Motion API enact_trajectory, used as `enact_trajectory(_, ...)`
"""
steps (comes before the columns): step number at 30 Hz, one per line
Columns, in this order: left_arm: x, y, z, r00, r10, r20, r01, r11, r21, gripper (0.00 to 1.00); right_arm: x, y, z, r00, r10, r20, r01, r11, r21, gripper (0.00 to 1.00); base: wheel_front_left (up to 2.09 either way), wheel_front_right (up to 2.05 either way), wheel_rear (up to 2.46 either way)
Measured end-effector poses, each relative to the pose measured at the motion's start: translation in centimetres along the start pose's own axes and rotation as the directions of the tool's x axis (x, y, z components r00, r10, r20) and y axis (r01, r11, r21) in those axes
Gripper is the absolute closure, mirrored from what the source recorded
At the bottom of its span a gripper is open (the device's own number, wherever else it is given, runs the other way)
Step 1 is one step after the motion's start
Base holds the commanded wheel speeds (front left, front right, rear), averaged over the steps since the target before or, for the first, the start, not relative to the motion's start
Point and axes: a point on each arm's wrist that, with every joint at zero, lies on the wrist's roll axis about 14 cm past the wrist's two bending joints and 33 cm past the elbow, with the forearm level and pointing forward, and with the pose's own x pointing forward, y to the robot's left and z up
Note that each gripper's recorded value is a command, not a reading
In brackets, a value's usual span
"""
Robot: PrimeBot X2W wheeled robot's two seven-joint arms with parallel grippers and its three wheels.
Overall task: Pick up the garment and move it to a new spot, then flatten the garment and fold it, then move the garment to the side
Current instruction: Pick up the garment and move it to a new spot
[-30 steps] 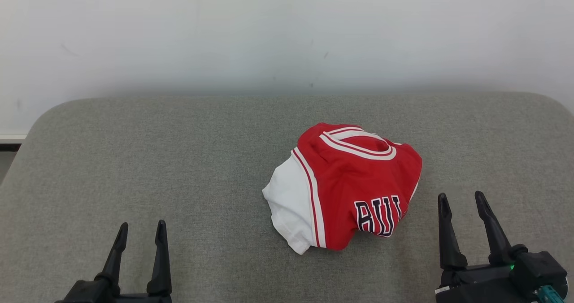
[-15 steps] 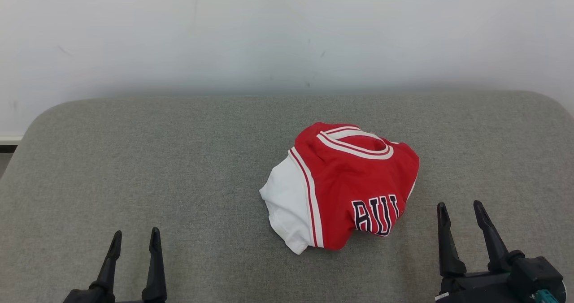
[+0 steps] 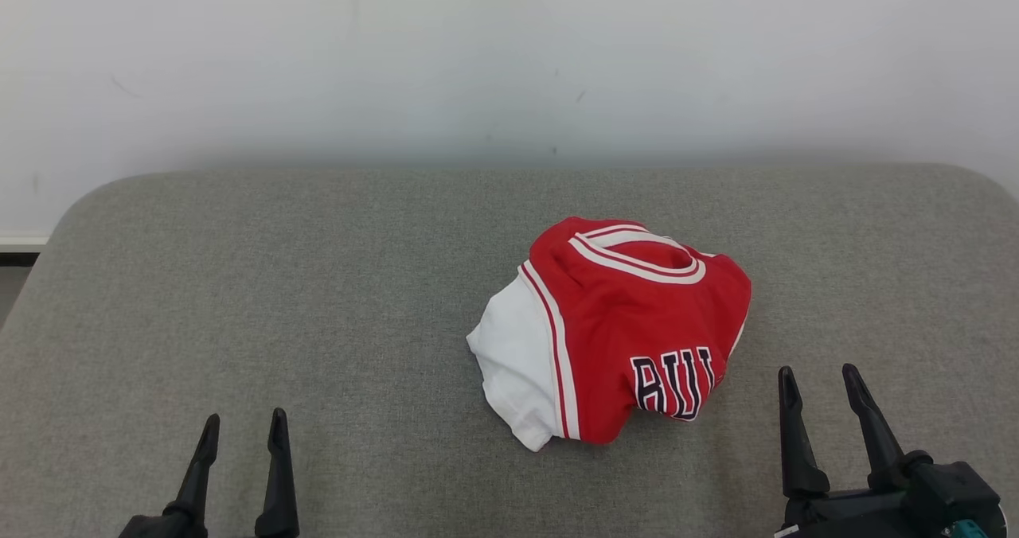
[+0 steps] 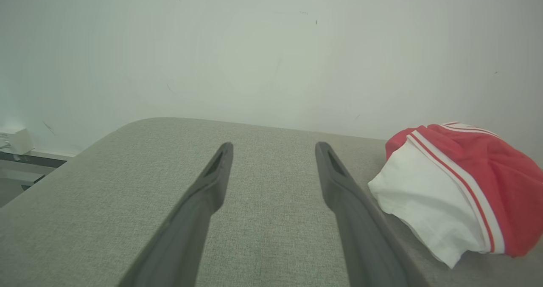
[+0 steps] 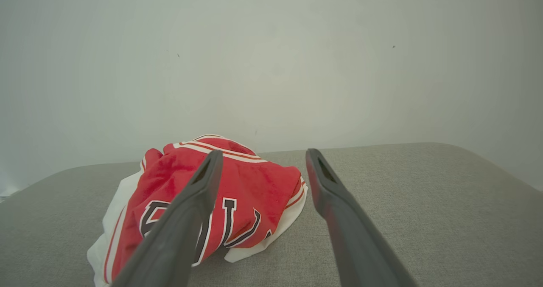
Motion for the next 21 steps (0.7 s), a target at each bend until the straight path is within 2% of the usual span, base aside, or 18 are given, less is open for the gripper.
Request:
enact_trajectory(12, 0.6, -0.8, -0.3, 1.0, -0.023, -0.008, 0.023, 1.0, -0.002, 0.0, -0.2, 0.1, -0.4, 1.0, 0.0, -0.012, 0.0, 1.0, 0.002, 0.0, 0.0, 0.0, 0.0)
enact_trajectory(16, 2.6, -1.8, 0.5, 0.996, -0.088, 0.012, 0.088, 0.996, 0.034, 0.0, 0.0, -0.1, -0.2, 1.0, -0.005, -0.005, 0.005, 1.0, 0.002, 0.0, 0.0, 0.0, 0.0)
enact_trajectory(21, 6.4, -5.0, 1.8, 0.973, -0.226, 0.038, 0.224, 0.972, 0.067, 0.0, -0.3, -0.8, -0.6, 0.999, -0.029, -0.018, 0.029, 1.0, 0.004, 0.0, 0.0, 0.0, 0.0)
